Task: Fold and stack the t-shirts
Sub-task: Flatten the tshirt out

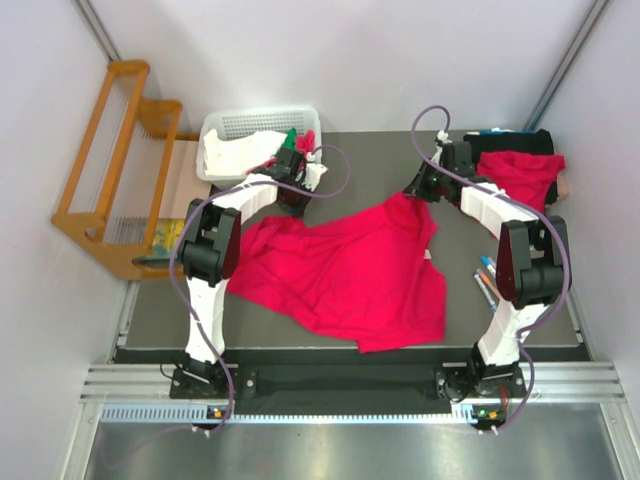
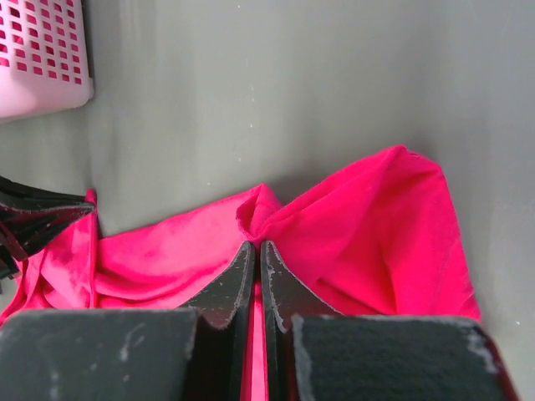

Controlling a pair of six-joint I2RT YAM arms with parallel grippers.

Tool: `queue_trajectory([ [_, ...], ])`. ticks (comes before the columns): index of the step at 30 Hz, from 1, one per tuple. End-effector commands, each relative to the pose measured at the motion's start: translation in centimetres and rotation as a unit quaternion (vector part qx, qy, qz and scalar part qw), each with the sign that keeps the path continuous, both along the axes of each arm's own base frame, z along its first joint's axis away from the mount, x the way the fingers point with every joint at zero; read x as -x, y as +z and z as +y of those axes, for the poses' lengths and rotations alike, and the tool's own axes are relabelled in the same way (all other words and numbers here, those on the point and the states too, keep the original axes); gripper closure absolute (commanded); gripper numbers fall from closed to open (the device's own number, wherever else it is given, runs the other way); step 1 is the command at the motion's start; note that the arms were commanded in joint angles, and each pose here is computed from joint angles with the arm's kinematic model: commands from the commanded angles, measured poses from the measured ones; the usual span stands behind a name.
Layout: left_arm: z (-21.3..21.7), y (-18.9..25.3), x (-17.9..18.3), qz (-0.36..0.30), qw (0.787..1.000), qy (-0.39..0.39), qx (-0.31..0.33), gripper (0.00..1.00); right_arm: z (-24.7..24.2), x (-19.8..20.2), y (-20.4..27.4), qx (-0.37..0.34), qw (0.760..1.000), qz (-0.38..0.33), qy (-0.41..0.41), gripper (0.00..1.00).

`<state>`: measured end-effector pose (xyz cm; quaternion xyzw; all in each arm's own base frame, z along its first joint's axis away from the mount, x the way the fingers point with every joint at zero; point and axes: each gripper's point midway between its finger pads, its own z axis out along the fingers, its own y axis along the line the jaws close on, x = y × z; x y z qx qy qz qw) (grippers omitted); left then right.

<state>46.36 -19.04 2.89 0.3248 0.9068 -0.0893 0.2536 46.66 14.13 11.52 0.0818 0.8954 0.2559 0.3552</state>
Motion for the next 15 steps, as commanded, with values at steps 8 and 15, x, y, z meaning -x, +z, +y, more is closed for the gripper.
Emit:
queue_trajectory([
  [8,3.5,5.6,-1.7,-0.043,0.996,0.064,0.049,1.0,0.6,-0.3,3.9,-0.003,0.999,-0.05,0.011,1.0],
  [15,12.4,15.2,-3.9,-0.126,0.972,0.169,0.103,1.0,-1.7,-2.0,7.0,0.002,0.997,-0.077,-0.017,1.0],
])
